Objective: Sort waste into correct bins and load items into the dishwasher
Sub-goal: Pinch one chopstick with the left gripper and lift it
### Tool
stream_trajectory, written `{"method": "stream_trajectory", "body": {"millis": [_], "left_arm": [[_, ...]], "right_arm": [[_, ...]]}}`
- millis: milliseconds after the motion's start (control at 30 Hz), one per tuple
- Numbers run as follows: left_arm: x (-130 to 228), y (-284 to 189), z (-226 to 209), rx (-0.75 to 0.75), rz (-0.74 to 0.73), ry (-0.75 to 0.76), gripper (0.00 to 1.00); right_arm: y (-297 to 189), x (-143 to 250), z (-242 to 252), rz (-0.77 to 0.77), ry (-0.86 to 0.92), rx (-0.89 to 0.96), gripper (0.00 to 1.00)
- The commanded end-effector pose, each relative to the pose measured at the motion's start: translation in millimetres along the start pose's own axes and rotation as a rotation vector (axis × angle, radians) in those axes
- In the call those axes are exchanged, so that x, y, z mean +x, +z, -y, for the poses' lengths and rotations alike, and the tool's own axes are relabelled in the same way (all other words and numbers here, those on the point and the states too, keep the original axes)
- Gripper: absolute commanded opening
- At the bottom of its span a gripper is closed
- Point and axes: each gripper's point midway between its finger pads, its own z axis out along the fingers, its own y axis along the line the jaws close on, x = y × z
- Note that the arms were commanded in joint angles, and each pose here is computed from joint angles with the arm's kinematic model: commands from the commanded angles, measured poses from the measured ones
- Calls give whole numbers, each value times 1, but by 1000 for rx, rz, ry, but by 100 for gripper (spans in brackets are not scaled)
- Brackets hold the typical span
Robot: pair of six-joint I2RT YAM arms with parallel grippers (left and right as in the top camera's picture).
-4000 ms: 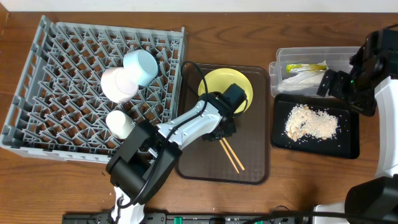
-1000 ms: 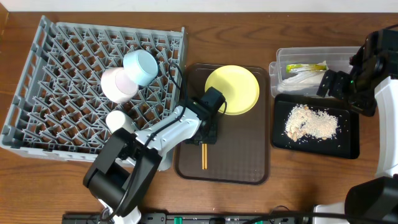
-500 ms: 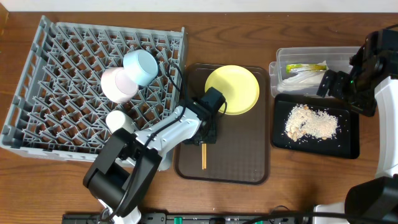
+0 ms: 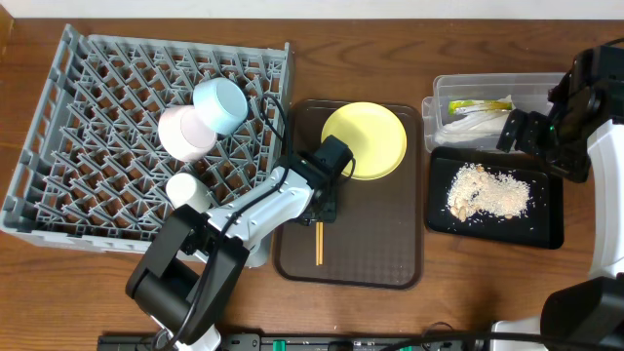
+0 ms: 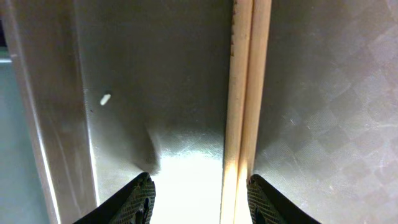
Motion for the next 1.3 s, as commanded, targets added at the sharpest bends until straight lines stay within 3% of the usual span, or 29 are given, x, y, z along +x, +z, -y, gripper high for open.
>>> {"method": "stream_trajectory", "body": {"millis": [0, 1267], "left_arm": [[-7, -6, -5, -23, 35, -13, 52], [0, 4, -21, -99, 22, -42, 52]], "right_arm": [[-8, -1, -3, 22, 3, -11, 99], [-8, 0, -3, 20, 3, -11, 99]]}}
